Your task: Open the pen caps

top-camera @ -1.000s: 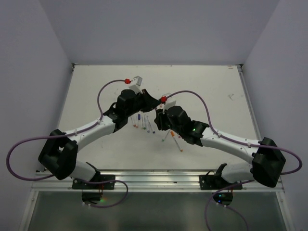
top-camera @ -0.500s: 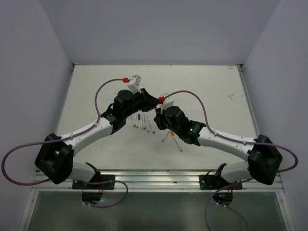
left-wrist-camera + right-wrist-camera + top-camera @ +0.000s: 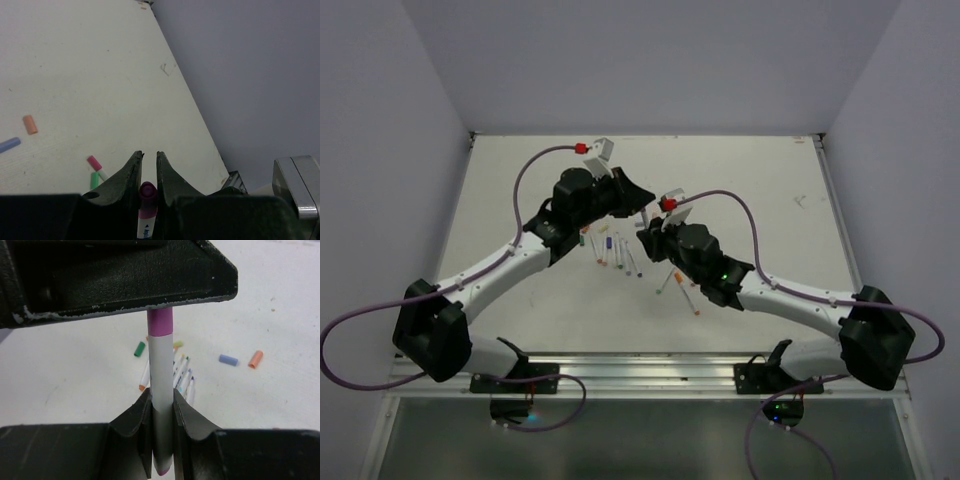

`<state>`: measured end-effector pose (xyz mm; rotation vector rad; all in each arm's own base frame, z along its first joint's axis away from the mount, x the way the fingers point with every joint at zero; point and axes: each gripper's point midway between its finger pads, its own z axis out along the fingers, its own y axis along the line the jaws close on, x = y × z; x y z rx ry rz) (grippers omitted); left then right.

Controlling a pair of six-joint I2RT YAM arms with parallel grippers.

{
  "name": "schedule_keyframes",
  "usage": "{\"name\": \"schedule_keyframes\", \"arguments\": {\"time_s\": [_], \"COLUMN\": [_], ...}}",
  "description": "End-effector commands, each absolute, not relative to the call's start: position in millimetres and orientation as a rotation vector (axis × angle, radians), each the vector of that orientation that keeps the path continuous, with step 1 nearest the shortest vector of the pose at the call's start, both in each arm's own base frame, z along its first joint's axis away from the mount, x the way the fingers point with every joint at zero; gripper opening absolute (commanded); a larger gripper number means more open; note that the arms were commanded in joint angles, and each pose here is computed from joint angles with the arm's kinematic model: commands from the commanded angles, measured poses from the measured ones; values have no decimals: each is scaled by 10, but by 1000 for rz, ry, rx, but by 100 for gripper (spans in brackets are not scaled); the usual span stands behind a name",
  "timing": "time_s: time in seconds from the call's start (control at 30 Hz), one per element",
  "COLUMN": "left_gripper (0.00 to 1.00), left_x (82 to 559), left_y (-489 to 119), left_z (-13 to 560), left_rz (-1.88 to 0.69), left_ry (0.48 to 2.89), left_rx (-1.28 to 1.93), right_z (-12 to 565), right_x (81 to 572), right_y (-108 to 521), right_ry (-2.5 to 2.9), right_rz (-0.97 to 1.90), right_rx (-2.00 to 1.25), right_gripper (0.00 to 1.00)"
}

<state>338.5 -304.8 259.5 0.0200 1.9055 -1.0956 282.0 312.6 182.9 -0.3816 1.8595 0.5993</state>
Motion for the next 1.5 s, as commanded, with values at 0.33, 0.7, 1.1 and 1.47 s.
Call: {"name": "schedule_keyframes", "arguments": {"time_s": [0.33,0.7,1.1,1.47], "left_gripper": [0,0,0,0], "left_x": [3913,3800,3971,3620], "left_y": [-1749,-1402,-1497,-1681], "left_z": [5568,6200,4756,2806], "left_rz": [-852,-833,-738,-757], "left_ry": [1070,907,1316,1771], "left_rx": [-222,-308,-231,-131], "right_z": [754,723,1291,1024], "right_x": [2326,2280,2580,3066], "right_y": [2777,2853,2962,3076], "right_ry": [2142,2135,2048,2141], "right_rz": [519,554,510,403], "right_rx": [-521,-554,-458,-310], "right_gripper": [0,0,0,0]}}
